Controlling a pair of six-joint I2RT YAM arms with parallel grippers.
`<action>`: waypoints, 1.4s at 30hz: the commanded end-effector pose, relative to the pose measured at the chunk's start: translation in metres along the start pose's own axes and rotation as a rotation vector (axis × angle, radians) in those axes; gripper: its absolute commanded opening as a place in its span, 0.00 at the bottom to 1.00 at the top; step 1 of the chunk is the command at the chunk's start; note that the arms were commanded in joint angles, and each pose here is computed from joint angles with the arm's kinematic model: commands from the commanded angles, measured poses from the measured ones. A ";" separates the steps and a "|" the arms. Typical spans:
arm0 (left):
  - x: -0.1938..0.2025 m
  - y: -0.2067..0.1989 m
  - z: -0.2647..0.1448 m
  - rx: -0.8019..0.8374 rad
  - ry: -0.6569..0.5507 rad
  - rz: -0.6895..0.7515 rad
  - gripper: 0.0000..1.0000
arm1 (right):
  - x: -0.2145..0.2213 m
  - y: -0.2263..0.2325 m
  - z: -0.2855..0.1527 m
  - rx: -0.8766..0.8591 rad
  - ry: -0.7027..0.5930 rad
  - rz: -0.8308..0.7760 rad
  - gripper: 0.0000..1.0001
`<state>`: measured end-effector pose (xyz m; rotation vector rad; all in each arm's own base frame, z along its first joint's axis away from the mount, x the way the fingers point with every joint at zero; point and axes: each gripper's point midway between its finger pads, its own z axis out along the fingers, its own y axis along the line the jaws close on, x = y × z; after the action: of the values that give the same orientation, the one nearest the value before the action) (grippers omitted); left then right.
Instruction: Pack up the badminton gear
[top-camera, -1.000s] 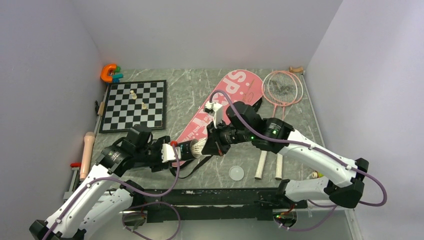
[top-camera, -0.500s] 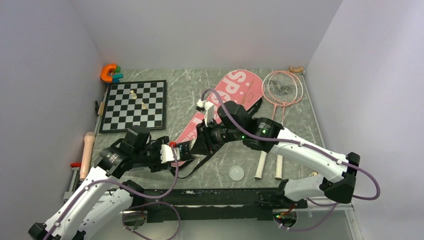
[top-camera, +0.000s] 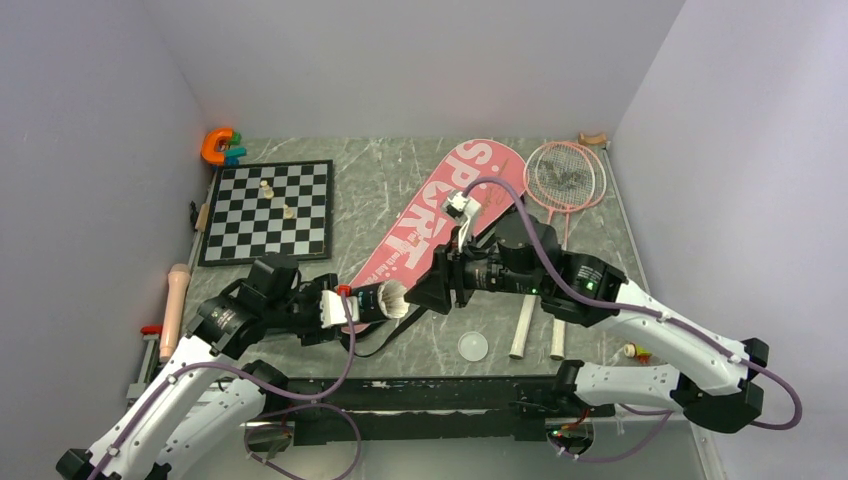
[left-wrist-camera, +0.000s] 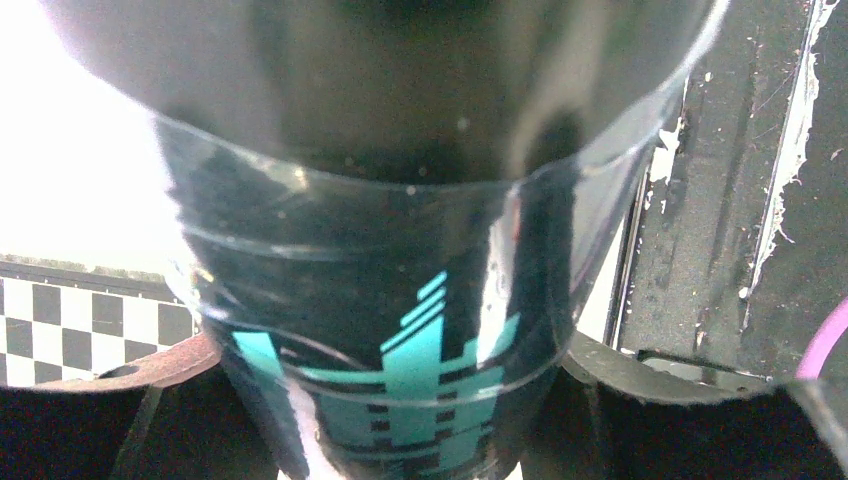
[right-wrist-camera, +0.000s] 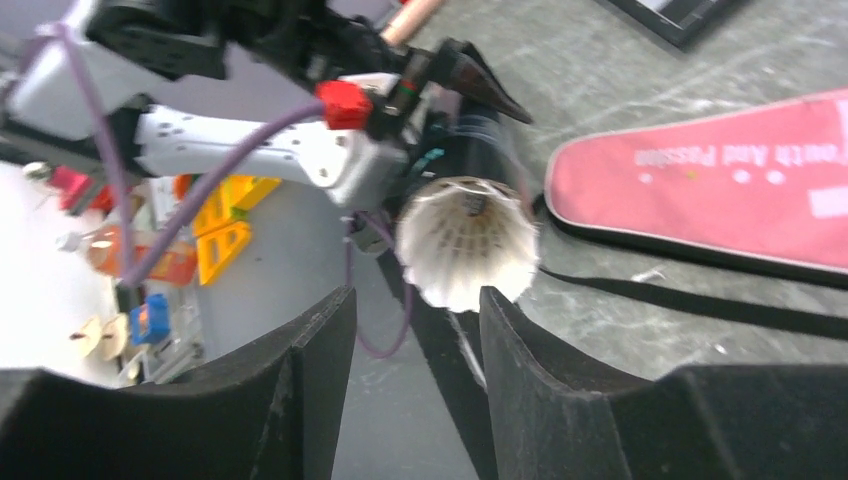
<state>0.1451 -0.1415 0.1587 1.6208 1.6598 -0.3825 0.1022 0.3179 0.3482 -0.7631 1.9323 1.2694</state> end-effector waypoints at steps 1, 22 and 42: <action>-0.011 0.004 -0.003 -0.015 -0.046 0.033 0.00 | 0.019 -0.049 0.009 0.221 0.032 0.035 0.56; -0.026 0.008 -0.008 -0.016 -0.087 0.030 0.00 | 0.050 -0.099 0.063 0.344 0.003 0.141 0.67; -0.016 0.001 -0.006 -0.009 -0.070 0.034 0.00 | 0.004 -0.081 0.021 0.317 -0.196 0.226 0.80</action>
<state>0.1414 -0.1407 0.1580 1.6078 1.6799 -0.4021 0.1589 0.3493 0.2360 -0.4206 2.1727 1.0485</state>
